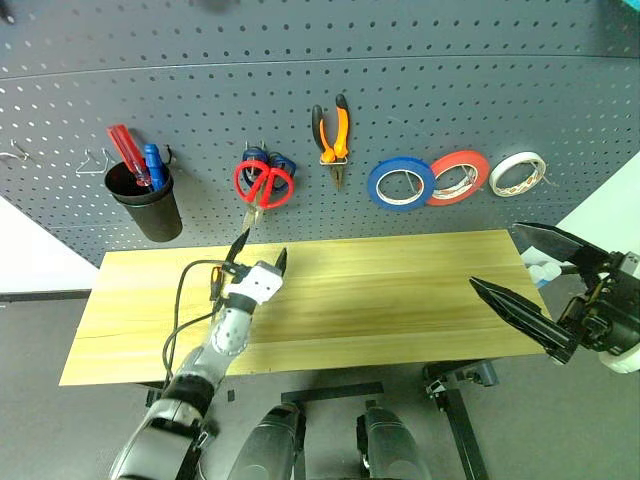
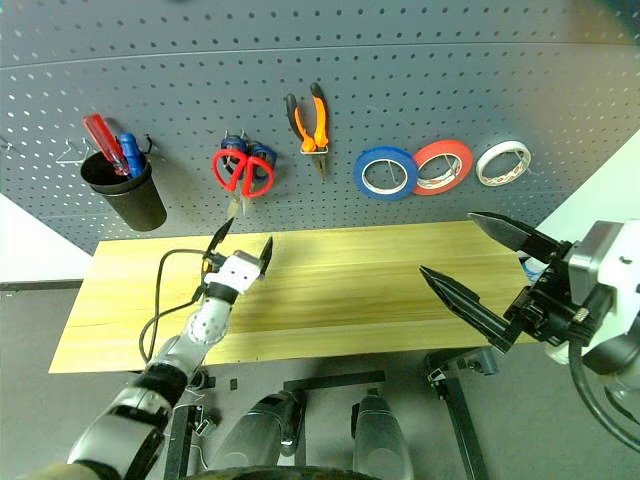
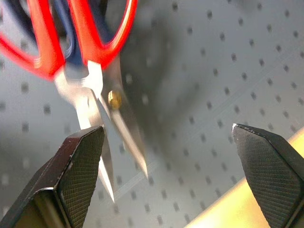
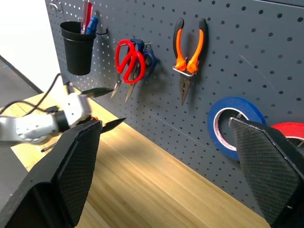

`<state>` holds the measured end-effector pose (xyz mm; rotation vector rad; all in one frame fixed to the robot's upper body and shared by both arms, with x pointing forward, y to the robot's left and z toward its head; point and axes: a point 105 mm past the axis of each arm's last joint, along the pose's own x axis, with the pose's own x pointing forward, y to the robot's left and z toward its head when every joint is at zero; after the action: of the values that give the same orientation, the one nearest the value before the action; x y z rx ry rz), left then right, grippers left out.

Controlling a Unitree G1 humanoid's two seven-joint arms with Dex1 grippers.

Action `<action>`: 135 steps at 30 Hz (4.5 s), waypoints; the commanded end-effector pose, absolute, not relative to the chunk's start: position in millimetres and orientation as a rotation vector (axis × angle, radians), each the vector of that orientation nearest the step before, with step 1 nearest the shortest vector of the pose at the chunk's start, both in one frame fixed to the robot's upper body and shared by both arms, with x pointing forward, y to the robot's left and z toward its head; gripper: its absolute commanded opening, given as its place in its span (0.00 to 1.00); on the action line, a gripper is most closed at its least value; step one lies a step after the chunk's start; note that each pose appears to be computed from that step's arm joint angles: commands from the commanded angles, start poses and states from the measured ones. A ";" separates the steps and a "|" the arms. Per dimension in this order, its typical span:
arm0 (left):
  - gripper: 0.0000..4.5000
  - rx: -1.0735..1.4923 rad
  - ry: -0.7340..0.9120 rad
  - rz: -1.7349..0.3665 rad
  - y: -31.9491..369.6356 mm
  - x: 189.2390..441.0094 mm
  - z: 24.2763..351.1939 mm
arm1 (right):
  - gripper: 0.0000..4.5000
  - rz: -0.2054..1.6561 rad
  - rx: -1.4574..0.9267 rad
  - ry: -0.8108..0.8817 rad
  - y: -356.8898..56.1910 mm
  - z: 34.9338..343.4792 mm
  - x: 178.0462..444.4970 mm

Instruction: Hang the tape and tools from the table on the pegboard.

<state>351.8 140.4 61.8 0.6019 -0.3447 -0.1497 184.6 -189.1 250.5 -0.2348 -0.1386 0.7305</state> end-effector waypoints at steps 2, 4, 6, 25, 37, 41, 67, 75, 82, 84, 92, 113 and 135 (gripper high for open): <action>1.00 0.529 -0.222 -0.081 168.5 343.8 60.7 | 1.00 0.738 -0.276 -0.172 -185.2 257.9 178.6; 1.00 0.507 -0.158 -0.041 181.5 342.3 59.3 | 1.00 0.739 -0.276 -0.169 -185.4 257.3 177.9; 1.00 0.485 -0.099 0.002 194.4 342.7 59.2 | 1.00 0.741 -0.276 -0.165 -185.1 256.9 177.0; 1.00 0.135 0.413 0.104 228.7 368.2 22.1 | 1.00 0.780 -0.261 -0.085 -177.8 254.4 164.7; 1.00 0.090 0.513 0.093 229.1 361.7 0.4 | 1.00 0.766 -0.247 -0.028 -178.9 246.6 163.6; 1.00 0.076 0.520 0.111 235.6 366.5 -0.2 | 1.00 0.762 -0.251 -0.023 -180.4 246.7 163.2; 1.00 -0.041 0.580 0.133 237.4 366.1 -17.3 | 1.00 0.755 -0.282 -0.014 -185.0 251.6 163.6; 0.57 -0.044 0.581 0.137 236.1 365.6 -17.6 | 1.00 0.748 -0.283 -0.010 -186.1 251.2 163.5; 0.11 -0.046 0.577 0.127 234.0 365.5 -16.3 | 1.00 0.745 -0.283 -0.014 -186.7 251.1 164.5; 0.11 -0.046 0.566 0.117 232.5 365.6 -14.6 | 1.00 0.745 -0.283 -0.015 -186.7 251.2 164.9; 0.11 -0.010 0.509 0.043 216.6 366.0 -3.6 | 1.00 0.744 -0.287 -0.016 -188.1 250.9 167.9; 0.11 0.254 0.082 -0.387 120.2 342.4 90.2 | 1.00 0.729 -0.295 -0.013 -193.9 244.6 173.1; 0.11 0.381 -0.737 -0.448 98.7 312.0 221.0 | 1.00 0.718 -0.304 -0.016 -196.2 241.5 176.0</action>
<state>321.5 91.9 187.6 0.3811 -0.5707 -0.5004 177.0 -194.7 239.3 -0.3015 -0.0002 0.7268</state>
